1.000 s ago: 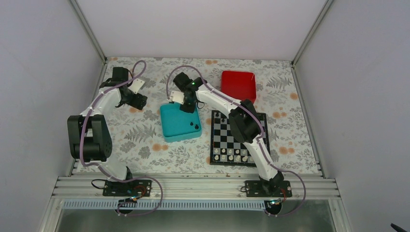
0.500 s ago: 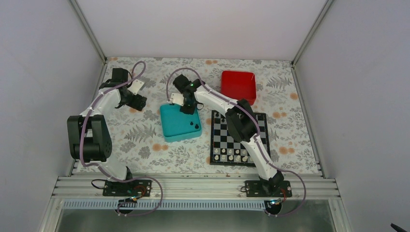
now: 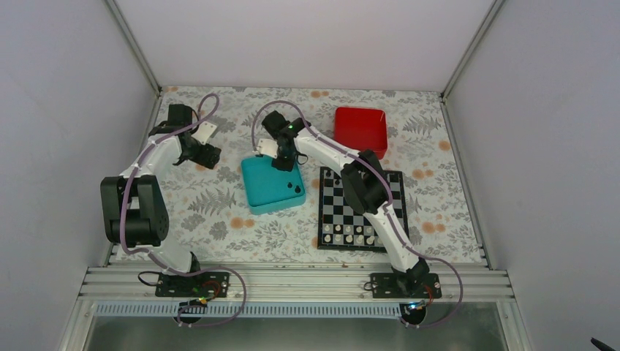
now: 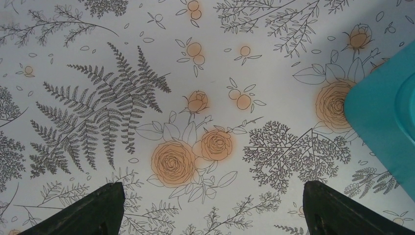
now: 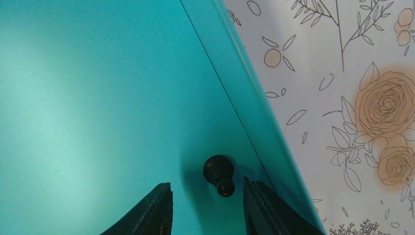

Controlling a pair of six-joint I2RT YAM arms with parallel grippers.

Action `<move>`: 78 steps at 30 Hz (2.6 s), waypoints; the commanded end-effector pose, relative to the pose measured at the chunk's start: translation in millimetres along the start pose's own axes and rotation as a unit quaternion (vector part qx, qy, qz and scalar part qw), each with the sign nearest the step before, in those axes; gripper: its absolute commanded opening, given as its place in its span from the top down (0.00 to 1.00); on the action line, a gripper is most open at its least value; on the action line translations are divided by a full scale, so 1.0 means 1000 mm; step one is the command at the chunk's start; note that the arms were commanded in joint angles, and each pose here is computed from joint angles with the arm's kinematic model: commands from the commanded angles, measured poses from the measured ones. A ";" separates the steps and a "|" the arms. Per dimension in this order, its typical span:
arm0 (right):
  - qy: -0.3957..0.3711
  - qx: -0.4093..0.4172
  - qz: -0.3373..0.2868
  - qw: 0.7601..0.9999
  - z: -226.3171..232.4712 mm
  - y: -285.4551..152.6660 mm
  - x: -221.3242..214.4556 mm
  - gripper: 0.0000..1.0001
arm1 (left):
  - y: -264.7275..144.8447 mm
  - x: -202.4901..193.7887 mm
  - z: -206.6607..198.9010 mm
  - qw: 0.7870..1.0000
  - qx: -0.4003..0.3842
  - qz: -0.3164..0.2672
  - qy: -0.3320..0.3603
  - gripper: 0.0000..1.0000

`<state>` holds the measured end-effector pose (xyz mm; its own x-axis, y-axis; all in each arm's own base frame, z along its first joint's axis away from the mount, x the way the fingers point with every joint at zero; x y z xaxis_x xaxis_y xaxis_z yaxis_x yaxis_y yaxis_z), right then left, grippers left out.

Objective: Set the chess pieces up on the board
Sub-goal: Pick up the chess piece from the storage box, then place the chess piece on the chessboard.

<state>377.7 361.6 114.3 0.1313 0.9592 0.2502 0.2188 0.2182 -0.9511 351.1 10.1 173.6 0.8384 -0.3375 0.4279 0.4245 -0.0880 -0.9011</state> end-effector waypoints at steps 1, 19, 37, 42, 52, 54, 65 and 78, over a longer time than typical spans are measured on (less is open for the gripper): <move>0.000 0.008 -0.019 1.000 -0.004 0.004 0.005 0.60 | -0.008 0.000 0.001 1.000 0.005 -0.013 0.002 0.10; 0.000 0.025 -0.009 1.000 0.002 0.008 0.003 0.75 | -0.008 -0.003 0.001 1.000 0.002 -0.012 0.003 0.10; 0.011 0.020 -0.048 0.999 0.007 -0.105 -0.007 0.92 | -0.015 0.009 0.001 1.000 -0.011 -0.022 -0.005 0.10; 0.053 0.021 -0.043 0.997 0.005 -0.143 -0.055 0.92 | -0.016 0.017 0.001 0.999 -0.019 -0.027 -0.007 0.10; 0.197 -0.018 -0.019 0.980 0.003 -0.189 -0.209 0.91 | -0.014 0.024 0.001 0.999 -0.026 -0.033 -0.017 0.09; 0.216 -0.020 -0.012 0.976 0.010 -0.189 -0.233 0.91 | -0.015 0.026 0.001 0.999 -0.029 -0.036 -0.019 0.10; 0.293 -0.002 0.022 0.956 0.023 -0.150 -0.328 0.90 | -0.019 0.038 -0.007 0.998 -0.034 -0.041 -0.019 0.09; 0.307 0.022 0.007 0.951 0.005 -0.118 -0.340 0.90 | -0.016 0.034 -0.006 0.999 -0.025 -0.034 -0.022 0.09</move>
<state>292.0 9.2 141.9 0.6962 0.6771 0.2382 0.1495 0.1878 -0.9708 368.2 -6.4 201.0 0.8198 -0.3013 0.4871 0.4591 -0.1628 -0.8734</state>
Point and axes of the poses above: each gripper's point midway between its finger pads, its own y axis out along the fingers, its own z axis along the line the jaws close on, x = y × z, the point moved 8 cm from there along -y, back along the fingers, and after that the axes turned 2 degrees about -y, right-handed, at the moved point
